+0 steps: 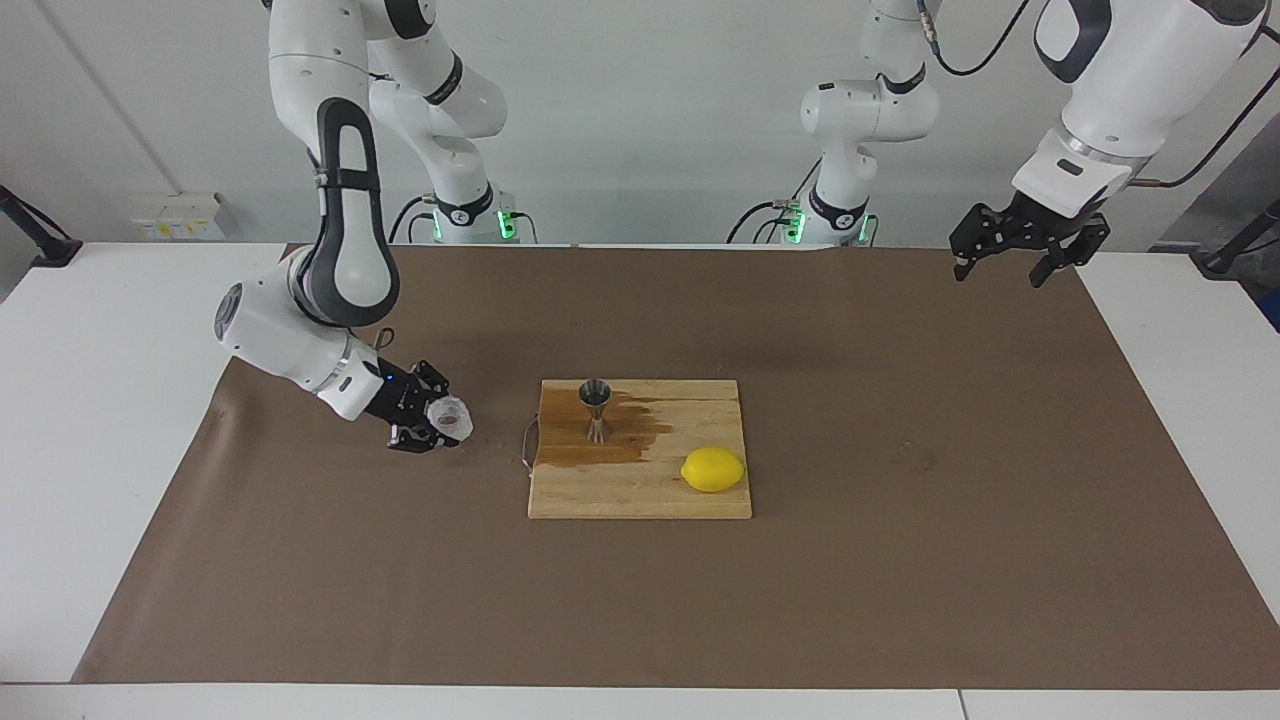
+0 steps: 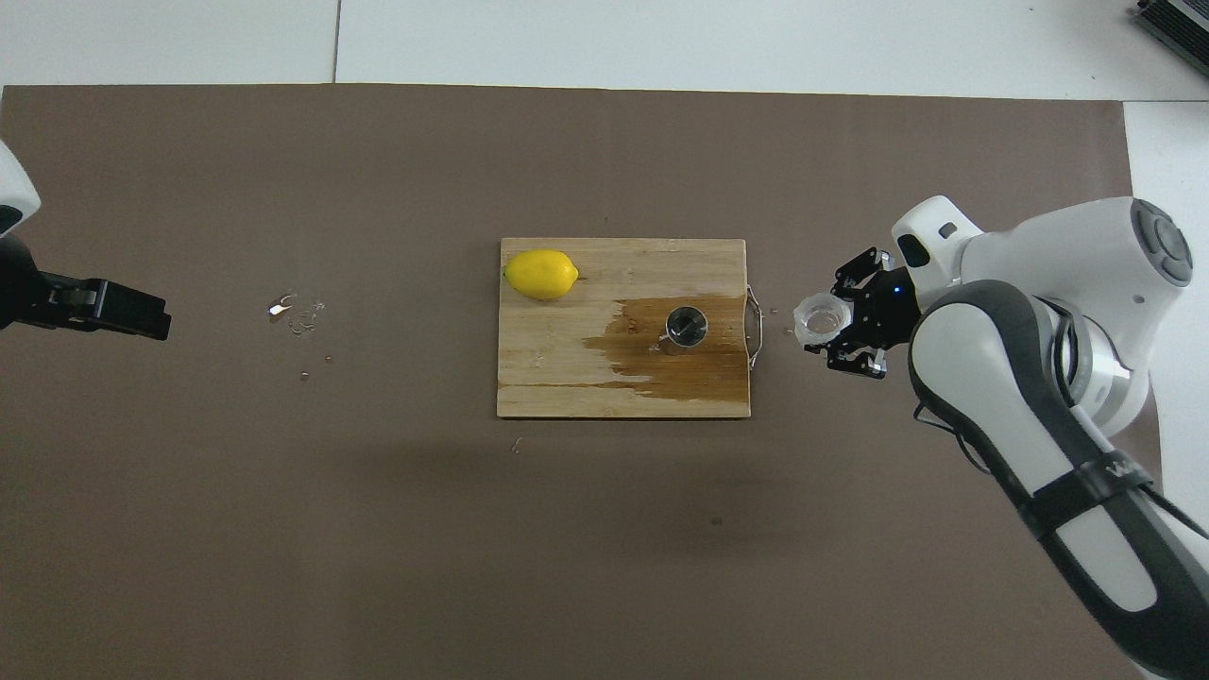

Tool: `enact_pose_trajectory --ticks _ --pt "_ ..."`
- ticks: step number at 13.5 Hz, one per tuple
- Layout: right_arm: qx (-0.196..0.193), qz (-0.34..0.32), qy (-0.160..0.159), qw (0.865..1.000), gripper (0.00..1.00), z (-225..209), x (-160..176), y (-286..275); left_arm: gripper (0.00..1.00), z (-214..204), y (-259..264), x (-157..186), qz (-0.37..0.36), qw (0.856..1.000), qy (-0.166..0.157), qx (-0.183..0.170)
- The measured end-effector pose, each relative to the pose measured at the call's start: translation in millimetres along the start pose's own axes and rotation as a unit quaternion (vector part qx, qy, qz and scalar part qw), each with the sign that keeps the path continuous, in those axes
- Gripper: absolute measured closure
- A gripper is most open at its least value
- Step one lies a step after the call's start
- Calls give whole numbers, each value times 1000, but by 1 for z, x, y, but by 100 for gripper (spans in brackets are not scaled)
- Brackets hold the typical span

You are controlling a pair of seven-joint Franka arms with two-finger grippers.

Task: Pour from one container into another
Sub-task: 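Grasp the white cup with the right gripper and lift it toward the silver cup, then tilt the white cup over the silver cup with the right gripper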

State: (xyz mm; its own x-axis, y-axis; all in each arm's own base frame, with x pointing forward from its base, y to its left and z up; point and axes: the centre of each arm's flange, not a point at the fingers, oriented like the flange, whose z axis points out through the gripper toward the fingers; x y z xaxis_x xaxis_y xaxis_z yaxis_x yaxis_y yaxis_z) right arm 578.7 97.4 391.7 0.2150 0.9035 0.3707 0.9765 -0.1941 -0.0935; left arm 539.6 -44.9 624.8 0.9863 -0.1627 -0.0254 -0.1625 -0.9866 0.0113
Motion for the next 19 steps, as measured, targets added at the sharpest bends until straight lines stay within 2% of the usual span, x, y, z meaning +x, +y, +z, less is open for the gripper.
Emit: enact_pose_trajectory --ticks 5,9,19 --pt "-22 15 -73 997 49 10 70 -22 0 0 -2 -1 -2 1000 -2 0" --pt "-49 17 -132 990 49 24 111 -45 0 0 -2 -1 -2 1000 -2 0" --pt "-92 -3 -195 976 49 18 145 -60 0 0 -11 -2 -11 1000 0 1"
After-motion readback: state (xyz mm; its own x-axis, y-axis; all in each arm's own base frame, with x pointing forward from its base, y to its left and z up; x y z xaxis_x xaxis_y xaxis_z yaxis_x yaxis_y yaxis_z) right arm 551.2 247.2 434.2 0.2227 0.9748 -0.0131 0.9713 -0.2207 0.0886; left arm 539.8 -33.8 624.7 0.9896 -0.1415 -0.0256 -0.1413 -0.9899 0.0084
